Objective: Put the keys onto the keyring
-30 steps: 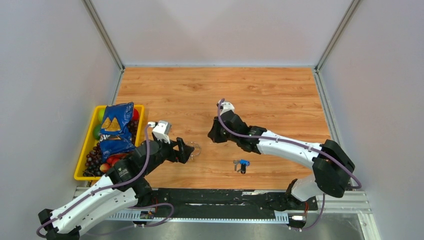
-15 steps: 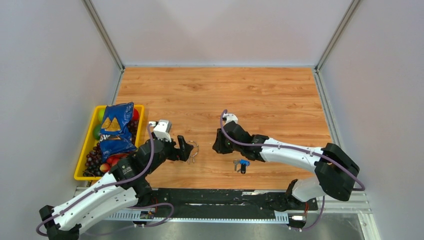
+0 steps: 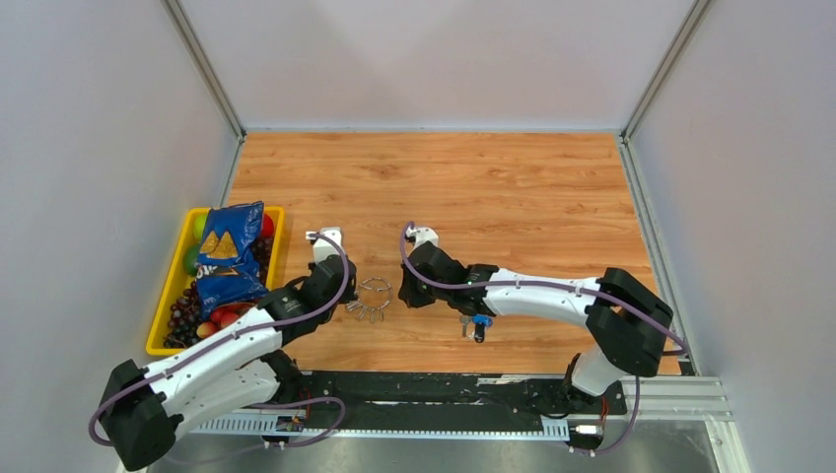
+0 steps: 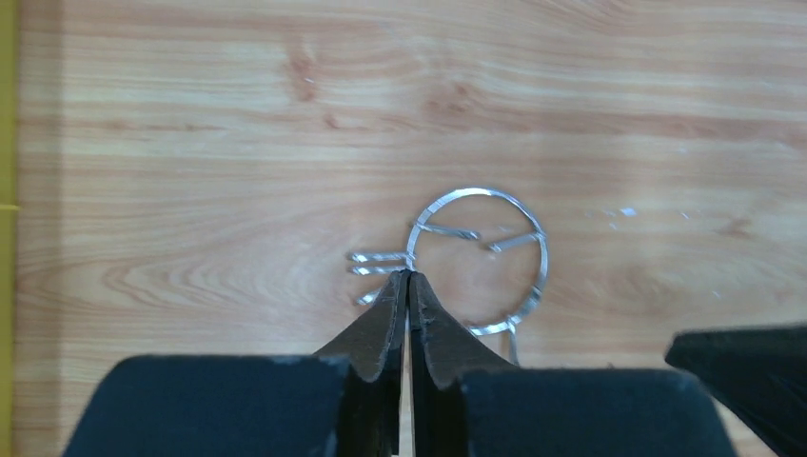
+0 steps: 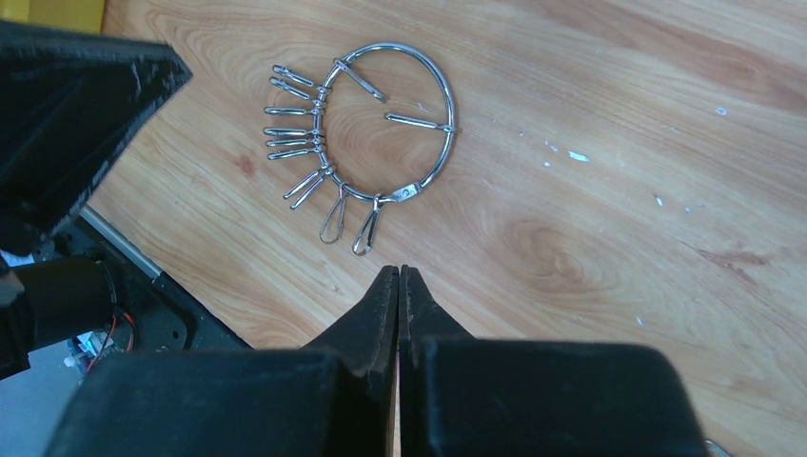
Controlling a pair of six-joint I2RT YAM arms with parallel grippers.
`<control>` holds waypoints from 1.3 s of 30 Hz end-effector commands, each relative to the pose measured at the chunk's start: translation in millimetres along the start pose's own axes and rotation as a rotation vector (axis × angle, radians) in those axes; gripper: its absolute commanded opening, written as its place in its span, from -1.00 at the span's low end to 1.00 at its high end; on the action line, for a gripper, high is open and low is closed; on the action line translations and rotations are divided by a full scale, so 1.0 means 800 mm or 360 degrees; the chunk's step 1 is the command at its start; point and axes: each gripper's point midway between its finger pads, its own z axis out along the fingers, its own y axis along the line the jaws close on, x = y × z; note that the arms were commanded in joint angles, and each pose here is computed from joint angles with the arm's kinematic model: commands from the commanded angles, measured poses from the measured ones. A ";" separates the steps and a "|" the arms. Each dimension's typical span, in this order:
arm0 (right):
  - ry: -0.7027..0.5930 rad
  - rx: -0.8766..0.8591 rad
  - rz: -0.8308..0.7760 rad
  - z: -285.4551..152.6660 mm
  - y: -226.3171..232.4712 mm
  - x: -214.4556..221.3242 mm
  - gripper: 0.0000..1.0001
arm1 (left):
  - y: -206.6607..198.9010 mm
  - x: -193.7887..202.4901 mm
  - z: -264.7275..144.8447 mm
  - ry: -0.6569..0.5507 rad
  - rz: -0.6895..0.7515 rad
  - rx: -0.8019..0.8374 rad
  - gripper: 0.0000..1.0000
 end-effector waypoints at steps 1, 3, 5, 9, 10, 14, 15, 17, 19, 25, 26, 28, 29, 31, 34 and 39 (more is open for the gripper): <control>-0.0091 -0.0086 -0.0025 0.018 0.031 -0.027 -1.00 | 0.013 -0.031 0.022 -0.0090 -0.0171 -0.0090 -0.95; -0.0080 -0.0098 -0.0013 0.028 0.035 -0.027 -1.00 | 0.023 -0.031 0.033 -0.0087 -0.0184 -0.0151 -0.99; -0.0065 -0.0127 -0.0005 0.038 0.042 -0.025 -1.00 | 0.031 -0.031 0.043 -0.0084 -0.0182 -0.0206 -0.99; -0.0031 -0.0168 0.0006 0.058 0.054 -0.018 -1.00 | 0.042 -0.026 0.066 -0.0055 -0.0161 -0.0306 -0.99; -0.0018 -0.0167 0.0006 0.063 0.055 -0.015 -1.00 | 0.043 -0.021 0.074 -0.0035 -0.0148 -0.0325 -0.99; -0.0016 -0.0191 0.0005 0.078 0.061 -0.012 -1.00 | 0.043 -0.009 0.094 0.0009 -0.0118 -0.0363 -0.99; -0.0011 -0.0181 0.0004 0.083 0.059 -0.009 -1.00 | 0.043 -0.003 0.098 0.0034 -0.0105 -0.0370 -0.99; -0.0005 -0.0154 -0.0001 0.090 0.052 -0.004 -1.00 | 0.042 0.004 0.104 0.0062 -0.0099 -0.0366 -0.99; 0.0001 -0.0126 -0.0016 0.096 0.046 0.001 -1.00 | 0.041 0.014 0.109 0.0099 -0.0090 -0.0363 -0.99; -0.0010 -0.0019 -0.0035 0.106 0.019 0.007 -1.00 | 0.031 0.043 0.116 0.0220 -0.0089 -0.0275 -0.99; -0.0014 -0.0001 -0.0031 0.105 0.014 0.007 -1.00 | 0.028 0.047 0.116 0.0240 -0.0088 -0.0253 -0.99; -0.0017 0.0037 -0.0019 0.105 0.001 0.007 -1.00 | 0.028 0.057 0.114 0.0276 -0.0079 -0.0233 -0.99; -0.0017 0.0059 -0.0005 0.105 -0.007 0.007 -1.00 | 0.027 0.059 0.113 0.0285 -0.0081 -0.0222 -0.99; -0.0014 0.0097 0.0025 0.104 -0.023 0.004 -1.00 | 0.024 0.068 0.110 0.0321 -0.0090 -0.0178 -0.99; -0.0019 0.0150 0.0058 0.100 -0.045 0.000 -1.00 | 0.016 0.088 0.101 0.0401 -0.0114 -0.0076 -0.99; -0.0028 0.0235 0.0085 0.095 -0.078 -0.009 -1.00 | -0.003 0.116 0.088 0.0502 -0.0144 0.0080 -0.99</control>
